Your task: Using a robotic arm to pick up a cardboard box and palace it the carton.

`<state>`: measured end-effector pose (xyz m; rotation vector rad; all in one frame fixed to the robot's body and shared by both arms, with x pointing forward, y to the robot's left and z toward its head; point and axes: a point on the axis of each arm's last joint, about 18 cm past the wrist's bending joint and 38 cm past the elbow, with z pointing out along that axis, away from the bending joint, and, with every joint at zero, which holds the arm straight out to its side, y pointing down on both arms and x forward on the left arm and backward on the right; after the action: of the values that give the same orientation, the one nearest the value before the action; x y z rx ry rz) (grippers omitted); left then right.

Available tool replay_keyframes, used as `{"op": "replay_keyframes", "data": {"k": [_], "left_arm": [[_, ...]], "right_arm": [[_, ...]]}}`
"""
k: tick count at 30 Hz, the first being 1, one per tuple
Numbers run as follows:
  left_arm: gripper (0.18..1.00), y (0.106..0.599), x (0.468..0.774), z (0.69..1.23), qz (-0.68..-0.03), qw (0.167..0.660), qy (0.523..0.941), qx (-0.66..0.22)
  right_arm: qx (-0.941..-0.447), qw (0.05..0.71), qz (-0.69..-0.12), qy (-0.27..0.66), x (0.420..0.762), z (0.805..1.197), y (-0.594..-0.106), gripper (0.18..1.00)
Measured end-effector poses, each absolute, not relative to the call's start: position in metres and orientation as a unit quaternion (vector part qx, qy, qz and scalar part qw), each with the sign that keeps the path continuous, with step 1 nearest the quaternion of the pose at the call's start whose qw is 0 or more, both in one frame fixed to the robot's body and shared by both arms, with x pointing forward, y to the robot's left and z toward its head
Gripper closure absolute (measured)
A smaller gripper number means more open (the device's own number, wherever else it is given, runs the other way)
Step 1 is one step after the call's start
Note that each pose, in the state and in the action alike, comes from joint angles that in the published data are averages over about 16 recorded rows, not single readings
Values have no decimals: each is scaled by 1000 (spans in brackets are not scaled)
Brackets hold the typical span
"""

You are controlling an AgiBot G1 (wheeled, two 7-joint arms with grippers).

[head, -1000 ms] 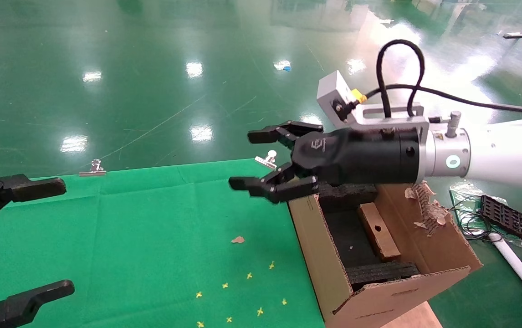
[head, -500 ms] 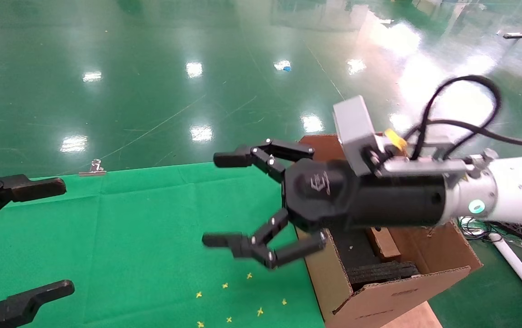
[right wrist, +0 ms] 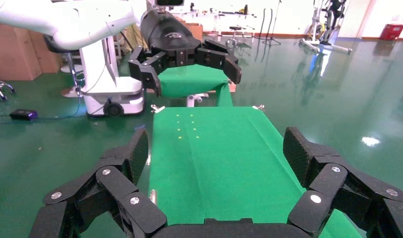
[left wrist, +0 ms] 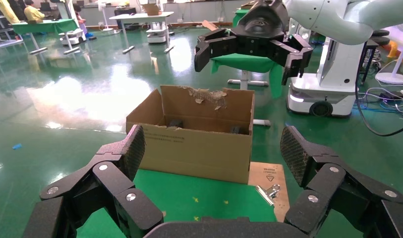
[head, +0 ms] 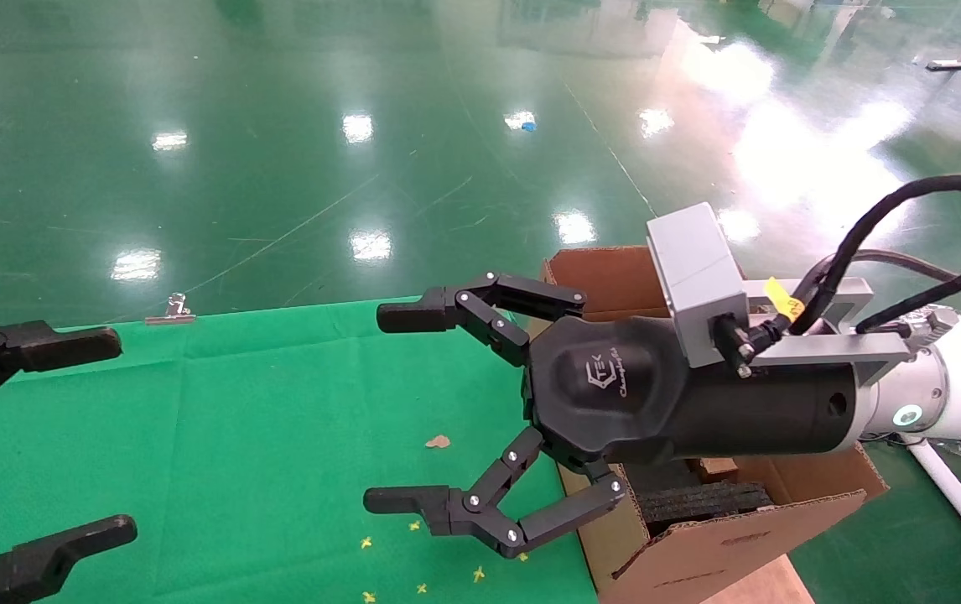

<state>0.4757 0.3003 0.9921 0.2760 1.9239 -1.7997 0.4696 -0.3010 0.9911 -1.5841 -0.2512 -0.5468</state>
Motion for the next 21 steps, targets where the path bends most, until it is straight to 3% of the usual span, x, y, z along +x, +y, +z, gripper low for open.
{"op": "replay_keyframes", "data": {"k": [21], "left_arm": [[184, 300, 476, 992, -659, 244, 704, 101]], "right_arm": [[-705, 659, -244, -102, 475, 992, -302, 178]]}}
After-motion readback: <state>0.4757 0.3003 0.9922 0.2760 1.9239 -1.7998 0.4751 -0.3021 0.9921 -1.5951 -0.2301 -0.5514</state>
